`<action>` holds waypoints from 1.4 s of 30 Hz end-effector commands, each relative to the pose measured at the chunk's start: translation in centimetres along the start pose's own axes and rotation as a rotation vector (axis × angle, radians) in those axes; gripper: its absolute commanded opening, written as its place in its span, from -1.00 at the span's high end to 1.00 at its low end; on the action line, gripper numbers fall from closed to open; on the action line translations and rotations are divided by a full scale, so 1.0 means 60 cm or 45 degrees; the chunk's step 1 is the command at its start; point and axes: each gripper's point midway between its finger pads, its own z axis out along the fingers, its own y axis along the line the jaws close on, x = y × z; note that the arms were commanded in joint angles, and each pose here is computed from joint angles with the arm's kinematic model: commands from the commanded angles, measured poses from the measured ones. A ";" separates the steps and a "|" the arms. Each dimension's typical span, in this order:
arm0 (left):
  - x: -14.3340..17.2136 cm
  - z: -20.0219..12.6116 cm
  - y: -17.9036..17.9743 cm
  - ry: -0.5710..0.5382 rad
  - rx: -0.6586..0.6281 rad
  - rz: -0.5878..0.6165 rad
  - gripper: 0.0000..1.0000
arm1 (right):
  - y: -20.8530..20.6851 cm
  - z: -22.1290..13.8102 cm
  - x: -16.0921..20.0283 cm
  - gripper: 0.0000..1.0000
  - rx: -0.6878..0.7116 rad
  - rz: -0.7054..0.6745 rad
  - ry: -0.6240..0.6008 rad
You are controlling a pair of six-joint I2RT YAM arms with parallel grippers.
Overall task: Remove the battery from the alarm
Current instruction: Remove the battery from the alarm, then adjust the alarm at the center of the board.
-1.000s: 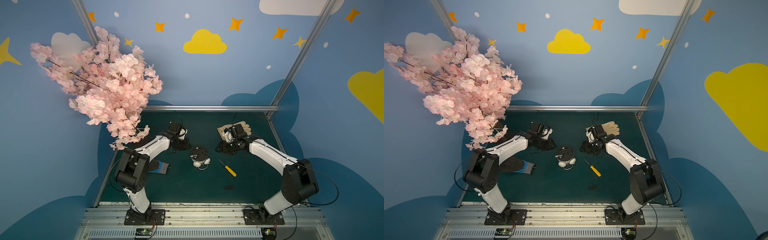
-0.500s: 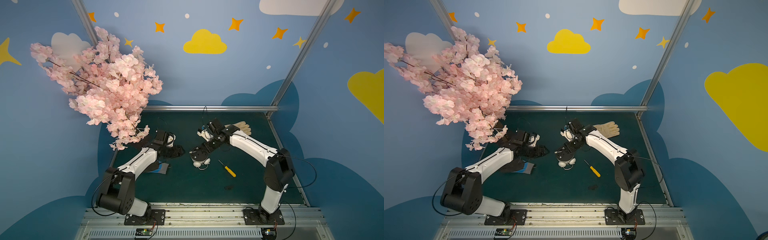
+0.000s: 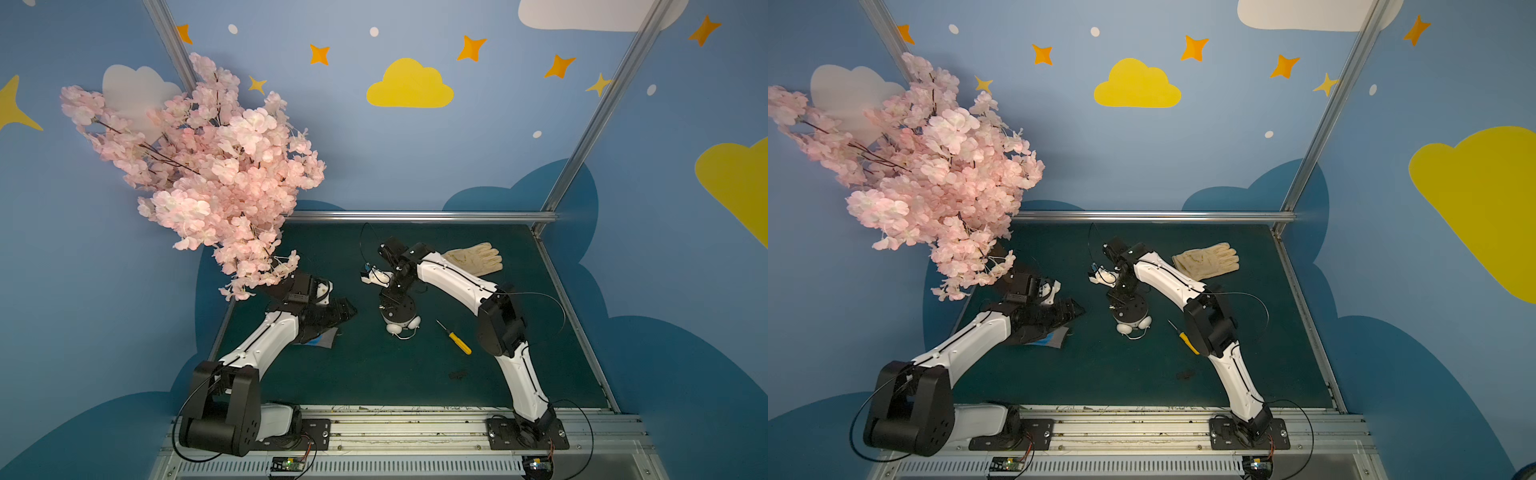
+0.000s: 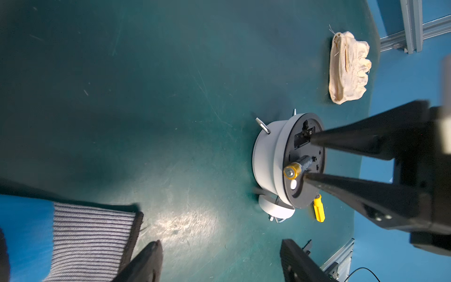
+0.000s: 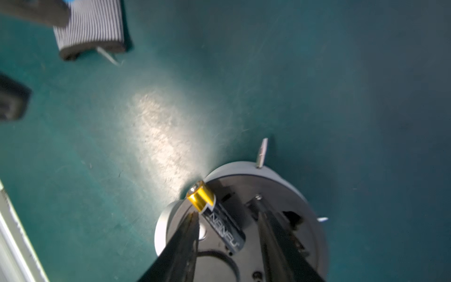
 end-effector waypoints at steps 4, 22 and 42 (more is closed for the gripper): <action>0.014 -0.001 0.002 0.044 0.014 0.013 -0.61 | 0.033 0.020 0.018 0.39 -0.086 -0.055 0.092; 0.039 0.044 -0.059 0.121 -0.040 0.225 -0.62 | -0.094 -0.124 0.235 0.99 0.199 0.857 0.128; -0.011 0.151 -0.130 0.116 0.152 0.114 -0.30 | -0.144 -0.101 0.102 0.00 -0.200 1.148 -0.347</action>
